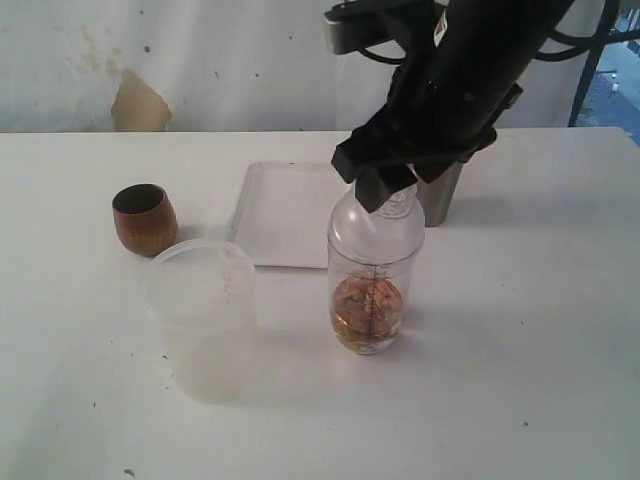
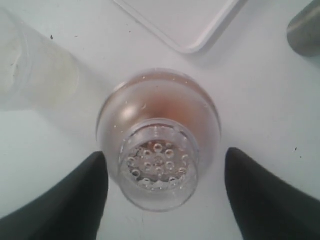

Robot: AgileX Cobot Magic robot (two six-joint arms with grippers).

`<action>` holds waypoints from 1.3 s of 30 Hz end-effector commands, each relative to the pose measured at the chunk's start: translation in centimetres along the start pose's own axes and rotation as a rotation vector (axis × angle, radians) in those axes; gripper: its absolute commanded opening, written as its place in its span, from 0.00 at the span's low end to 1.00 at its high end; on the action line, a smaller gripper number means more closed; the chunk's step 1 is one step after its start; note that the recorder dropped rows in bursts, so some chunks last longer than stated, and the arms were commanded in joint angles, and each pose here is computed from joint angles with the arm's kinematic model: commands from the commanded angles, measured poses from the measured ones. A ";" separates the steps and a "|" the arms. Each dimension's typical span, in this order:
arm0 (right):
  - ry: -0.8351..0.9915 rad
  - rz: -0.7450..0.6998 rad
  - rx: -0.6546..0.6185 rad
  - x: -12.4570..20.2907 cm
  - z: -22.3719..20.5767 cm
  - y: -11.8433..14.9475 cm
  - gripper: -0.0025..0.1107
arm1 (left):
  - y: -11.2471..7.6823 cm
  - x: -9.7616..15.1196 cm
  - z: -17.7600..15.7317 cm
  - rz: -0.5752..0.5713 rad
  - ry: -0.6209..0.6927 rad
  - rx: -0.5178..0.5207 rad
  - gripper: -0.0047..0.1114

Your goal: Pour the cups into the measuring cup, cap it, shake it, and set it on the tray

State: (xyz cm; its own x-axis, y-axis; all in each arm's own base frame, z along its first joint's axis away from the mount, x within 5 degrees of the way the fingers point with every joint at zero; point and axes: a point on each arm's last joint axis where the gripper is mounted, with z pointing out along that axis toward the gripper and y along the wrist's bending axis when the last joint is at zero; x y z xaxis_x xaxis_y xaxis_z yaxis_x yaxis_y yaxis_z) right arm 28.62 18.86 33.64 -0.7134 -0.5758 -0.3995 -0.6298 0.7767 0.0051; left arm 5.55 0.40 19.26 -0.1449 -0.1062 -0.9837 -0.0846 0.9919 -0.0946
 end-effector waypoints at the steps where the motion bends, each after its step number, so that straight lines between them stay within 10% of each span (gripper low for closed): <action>1: -0.028 -0.009 0.001 0.1 -1.5 0.1 0.53 | 0.0 0.1 0.0 -0.004 -0.008 0.002 0.04; 6: -0.103 -0.018 0.011 0.5 -4.3 0.3 0.39 | 0.0 0.1 0.0 -0.004 -0.008 0.002 0.04; 11: -0.114 -0.043 0.014 0.6 -4.6 0.3 0.02 | 0.0 0.1 0.0 -0.004 -0.008 0.002 0.04; 39: -0.120 -0.018 -0.006 1.9 -0.4 0.4 0.02 | 0.0 0.1 0.0 -0.004 -0.008 0.002 0.04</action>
State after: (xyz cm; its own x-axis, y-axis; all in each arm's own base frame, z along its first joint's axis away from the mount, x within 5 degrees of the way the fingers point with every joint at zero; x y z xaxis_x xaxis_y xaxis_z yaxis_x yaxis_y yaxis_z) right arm 27.03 18.00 33.41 -0.6672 -0.5501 -0.5023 -0.6377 0.7703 0.0035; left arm 5.55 0.40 19.26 -0.1449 -0.1062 -0.9837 -0.0846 0.9919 -0.0946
